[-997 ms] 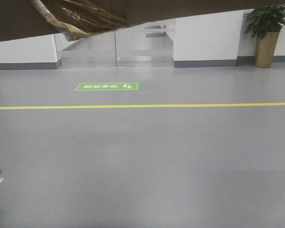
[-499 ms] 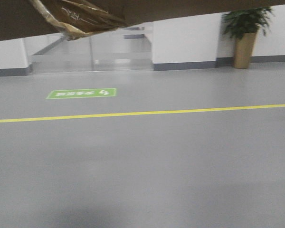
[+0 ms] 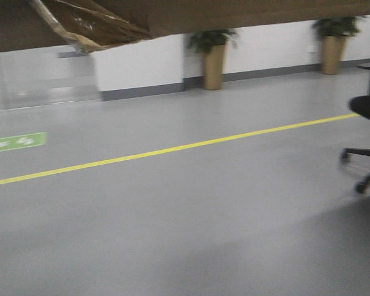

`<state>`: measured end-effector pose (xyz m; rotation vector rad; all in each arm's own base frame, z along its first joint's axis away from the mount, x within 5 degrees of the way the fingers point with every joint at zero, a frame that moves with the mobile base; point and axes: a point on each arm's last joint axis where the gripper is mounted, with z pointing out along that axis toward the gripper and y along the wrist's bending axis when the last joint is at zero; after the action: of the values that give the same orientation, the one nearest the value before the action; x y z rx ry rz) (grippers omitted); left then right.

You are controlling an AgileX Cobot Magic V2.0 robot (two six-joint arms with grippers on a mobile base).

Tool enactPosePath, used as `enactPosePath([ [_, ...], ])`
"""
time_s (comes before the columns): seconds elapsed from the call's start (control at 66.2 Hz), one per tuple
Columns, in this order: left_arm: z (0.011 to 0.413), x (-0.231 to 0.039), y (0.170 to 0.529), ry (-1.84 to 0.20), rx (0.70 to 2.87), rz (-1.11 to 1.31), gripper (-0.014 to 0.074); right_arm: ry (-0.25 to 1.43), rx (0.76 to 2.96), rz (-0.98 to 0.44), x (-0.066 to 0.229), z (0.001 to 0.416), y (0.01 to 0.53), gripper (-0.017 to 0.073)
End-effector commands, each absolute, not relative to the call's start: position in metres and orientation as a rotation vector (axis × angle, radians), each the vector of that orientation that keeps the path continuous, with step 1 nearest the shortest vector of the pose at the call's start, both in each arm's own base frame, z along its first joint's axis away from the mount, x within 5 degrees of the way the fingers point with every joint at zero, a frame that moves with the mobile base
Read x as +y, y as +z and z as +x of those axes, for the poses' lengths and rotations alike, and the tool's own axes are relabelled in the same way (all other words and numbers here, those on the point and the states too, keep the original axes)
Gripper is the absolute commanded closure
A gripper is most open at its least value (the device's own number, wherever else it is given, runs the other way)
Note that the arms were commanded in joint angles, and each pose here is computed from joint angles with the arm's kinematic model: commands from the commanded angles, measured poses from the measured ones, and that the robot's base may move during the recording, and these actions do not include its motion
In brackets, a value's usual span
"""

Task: Grab carton from right shelf to conveyor
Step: 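Carry the carton with both grippers to the red-framed conveyor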

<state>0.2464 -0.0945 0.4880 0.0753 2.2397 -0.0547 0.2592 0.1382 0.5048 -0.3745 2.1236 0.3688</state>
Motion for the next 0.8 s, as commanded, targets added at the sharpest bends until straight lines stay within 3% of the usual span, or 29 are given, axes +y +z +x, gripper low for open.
enactPosePath([
  [0.0,0.241,-0.102,0.493,-0.130,2.210,0.136,0.0608,0.388,2.028,-0.355,0.138,0.263,0.514,0.0627],
  [0.786,0.246,-0.084,0.499,0.141,2.125,0.116,0.0608,0.394,2.029,-0.355,0.139,0.263,0.514,0.0627],
])
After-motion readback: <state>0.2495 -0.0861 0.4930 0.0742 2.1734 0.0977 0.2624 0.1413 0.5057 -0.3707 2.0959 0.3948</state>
